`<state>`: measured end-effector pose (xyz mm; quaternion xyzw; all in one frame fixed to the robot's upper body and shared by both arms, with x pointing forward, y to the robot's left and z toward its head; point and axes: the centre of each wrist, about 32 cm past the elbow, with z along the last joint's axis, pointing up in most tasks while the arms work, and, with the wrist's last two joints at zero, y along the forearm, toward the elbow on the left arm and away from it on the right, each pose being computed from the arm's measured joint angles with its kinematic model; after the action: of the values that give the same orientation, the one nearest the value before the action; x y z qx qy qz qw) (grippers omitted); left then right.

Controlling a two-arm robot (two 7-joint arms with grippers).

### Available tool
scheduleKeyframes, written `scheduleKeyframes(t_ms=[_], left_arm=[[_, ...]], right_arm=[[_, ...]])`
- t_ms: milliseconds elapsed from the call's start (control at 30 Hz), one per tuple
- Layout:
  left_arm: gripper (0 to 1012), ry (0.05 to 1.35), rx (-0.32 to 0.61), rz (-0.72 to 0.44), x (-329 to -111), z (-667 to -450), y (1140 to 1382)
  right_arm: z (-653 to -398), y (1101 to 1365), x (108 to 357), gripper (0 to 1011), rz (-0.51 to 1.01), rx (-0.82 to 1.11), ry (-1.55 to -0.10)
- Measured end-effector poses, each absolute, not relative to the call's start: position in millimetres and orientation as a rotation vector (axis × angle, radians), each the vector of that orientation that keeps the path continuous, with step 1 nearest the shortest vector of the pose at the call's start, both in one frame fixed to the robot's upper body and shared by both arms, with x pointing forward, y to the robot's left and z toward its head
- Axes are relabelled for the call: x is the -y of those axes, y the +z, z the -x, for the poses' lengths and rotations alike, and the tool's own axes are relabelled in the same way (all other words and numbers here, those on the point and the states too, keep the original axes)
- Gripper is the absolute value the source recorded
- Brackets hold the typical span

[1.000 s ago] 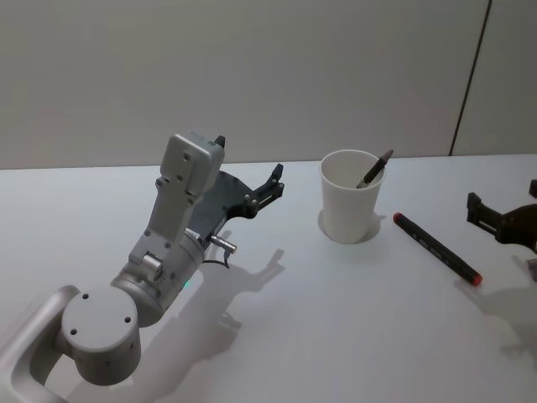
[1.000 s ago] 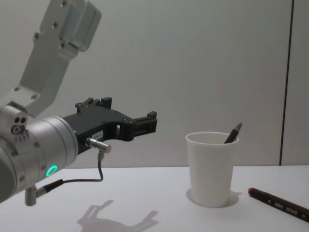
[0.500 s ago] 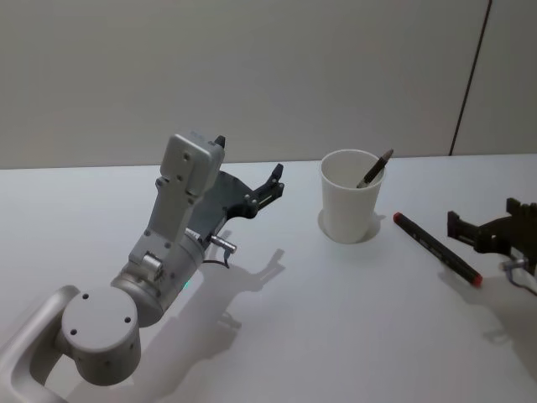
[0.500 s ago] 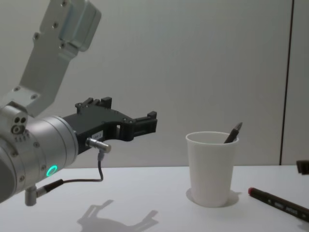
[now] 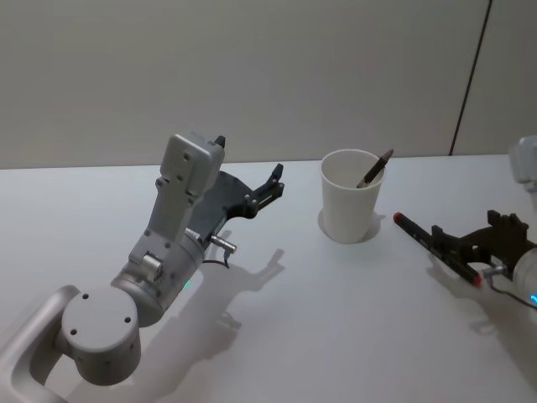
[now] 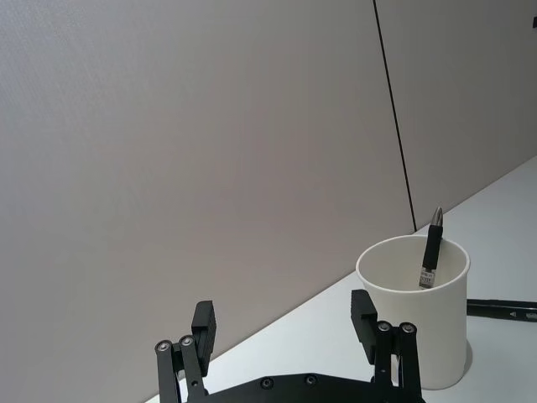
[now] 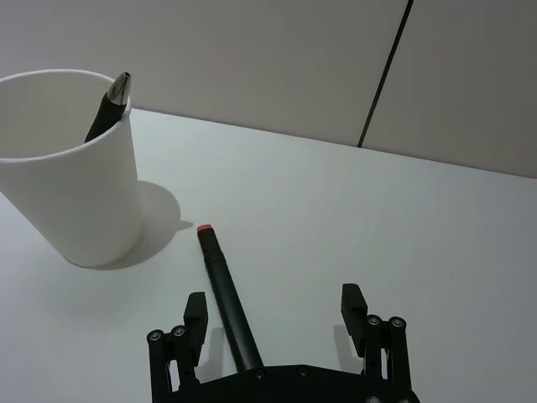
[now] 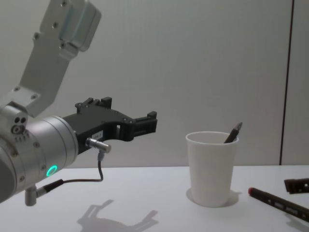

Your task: Place the pen into the pen holder.

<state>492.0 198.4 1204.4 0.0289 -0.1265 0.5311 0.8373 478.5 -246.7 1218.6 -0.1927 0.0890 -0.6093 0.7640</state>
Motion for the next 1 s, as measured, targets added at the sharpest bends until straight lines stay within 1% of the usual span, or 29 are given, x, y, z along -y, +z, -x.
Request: scheduleKeyframes(t_ms=[667, 1000], left_arm=[[1001, 1.124, 0.268, -0.061, -198.4, -492.0, 1204.4], [1001, 1.124, 0.268, -0.061, -198.4, -492.0, 1204.4]], right_arm=[[-505.5, 1200.8, 238.4, 1001, 0.449, -0.141, -1.297], [-513.1, 1195.9, 234.9, 1001, 0.454, -0.156, -1.275]])
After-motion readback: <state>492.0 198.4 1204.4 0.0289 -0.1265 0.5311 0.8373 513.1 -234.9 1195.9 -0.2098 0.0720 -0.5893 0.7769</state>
